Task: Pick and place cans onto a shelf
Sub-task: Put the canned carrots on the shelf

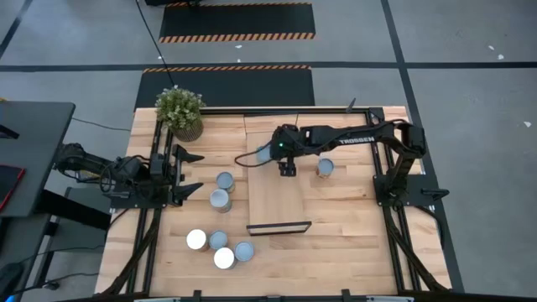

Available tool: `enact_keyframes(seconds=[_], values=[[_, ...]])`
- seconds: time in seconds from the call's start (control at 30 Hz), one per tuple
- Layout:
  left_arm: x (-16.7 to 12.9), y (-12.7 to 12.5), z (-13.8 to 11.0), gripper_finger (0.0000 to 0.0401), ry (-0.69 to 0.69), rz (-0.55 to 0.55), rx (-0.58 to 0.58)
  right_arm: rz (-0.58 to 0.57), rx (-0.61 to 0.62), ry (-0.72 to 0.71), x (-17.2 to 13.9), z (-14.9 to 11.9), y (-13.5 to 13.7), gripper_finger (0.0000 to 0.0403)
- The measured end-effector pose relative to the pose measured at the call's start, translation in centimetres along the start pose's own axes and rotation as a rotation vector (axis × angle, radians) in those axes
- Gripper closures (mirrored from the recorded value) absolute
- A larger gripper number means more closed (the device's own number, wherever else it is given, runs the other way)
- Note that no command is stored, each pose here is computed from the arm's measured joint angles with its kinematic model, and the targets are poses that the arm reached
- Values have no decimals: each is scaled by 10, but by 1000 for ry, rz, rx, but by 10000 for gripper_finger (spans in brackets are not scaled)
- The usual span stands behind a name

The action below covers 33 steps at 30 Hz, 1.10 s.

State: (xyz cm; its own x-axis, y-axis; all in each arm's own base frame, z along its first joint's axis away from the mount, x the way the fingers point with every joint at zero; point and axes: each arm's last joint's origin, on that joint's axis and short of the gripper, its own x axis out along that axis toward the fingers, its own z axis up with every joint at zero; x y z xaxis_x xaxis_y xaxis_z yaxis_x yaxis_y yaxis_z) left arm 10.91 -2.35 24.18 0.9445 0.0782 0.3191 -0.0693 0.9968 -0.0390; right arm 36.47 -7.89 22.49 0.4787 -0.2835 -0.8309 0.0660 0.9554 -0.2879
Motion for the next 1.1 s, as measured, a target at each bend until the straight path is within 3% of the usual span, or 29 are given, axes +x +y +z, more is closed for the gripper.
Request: enact_keyframes(seconds=[0.13, 0.63, 0.77, 1.1], values=[[0, 0, 0, 5, 0, 0, -5, 53, -43, -67, 0, 5, -1, 55], [0, 0, 0, 5, 2, 0, -1, 30, -174, -169, -3, 16, 6, 55], [0, 0, 0, 5, 2, 0, 0, 25, -271, -190, -5, 20, 14, 55], [0, 0, 0, 5, 2, 0, 3, -111, -585, -146, -10, 24, 35, 55]])
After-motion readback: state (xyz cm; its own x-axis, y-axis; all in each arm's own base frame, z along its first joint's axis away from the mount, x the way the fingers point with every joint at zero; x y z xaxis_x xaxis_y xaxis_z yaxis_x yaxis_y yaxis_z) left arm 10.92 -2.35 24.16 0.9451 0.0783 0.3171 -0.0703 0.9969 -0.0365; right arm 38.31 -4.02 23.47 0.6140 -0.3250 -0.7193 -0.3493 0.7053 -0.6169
